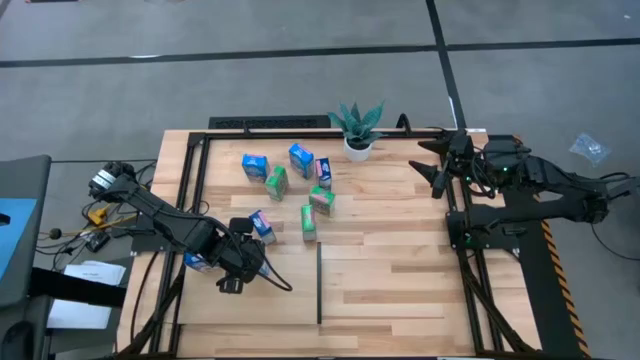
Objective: Stack cereal on shelf
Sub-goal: Put the bottom light blue cereal box on the shelf
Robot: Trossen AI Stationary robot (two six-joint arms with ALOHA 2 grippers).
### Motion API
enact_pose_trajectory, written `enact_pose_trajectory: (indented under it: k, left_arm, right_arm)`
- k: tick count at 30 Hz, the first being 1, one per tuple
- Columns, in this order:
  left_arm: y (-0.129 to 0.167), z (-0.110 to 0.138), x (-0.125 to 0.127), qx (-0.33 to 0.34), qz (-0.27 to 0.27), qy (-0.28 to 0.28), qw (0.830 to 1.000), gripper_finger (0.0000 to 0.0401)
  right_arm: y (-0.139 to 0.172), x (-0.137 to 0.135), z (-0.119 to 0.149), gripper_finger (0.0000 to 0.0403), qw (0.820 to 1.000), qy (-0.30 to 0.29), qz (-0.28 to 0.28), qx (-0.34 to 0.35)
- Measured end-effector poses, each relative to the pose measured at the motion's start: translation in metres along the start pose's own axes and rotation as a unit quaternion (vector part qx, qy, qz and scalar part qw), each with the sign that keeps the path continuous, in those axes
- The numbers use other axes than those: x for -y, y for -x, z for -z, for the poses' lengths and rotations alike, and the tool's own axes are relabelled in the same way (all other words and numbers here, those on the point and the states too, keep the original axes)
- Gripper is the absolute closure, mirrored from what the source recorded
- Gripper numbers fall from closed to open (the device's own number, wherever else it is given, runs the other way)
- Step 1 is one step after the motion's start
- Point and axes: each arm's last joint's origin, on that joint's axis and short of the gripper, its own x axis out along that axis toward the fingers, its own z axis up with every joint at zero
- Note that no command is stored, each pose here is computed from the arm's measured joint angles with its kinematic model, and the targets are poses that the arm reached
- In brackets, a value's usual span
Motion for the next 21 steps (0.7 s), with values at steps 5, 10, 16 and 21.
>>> enact_pose_trajectory:
  k: [5,10,16,21]
  left_arm:
    - [-0.0002,0.0,0.0003,-0.007,0.016,0.011,1.0,0.0222]
    - [-0.0003,0.0002,0.0007,-0.011,0.023,0.015,1.0,0.0222]
    - [-0.0003,0.0001,0.0006,-0.01,0.023,0.008,1.0,0.0222]
    - [-0.0003,0.0,0.0003,-0.01,0.023,0.003,1.0,0.0218]
  right_arm:
    - [-0.0001,-0.0001,0.0,0.0081,1.0,0.0,0.0,0.0]
    - [0.0,0.0,0.0,0.0081,1.0,0.0,0.0,0.0]
    - [0.0,0.0,0.0,0.0081,1.0,0.001,0.0,0.0]
    - [-0.0001,-0.0001,0.0001,0.0081,1.0,0.001,0.0,0.0]
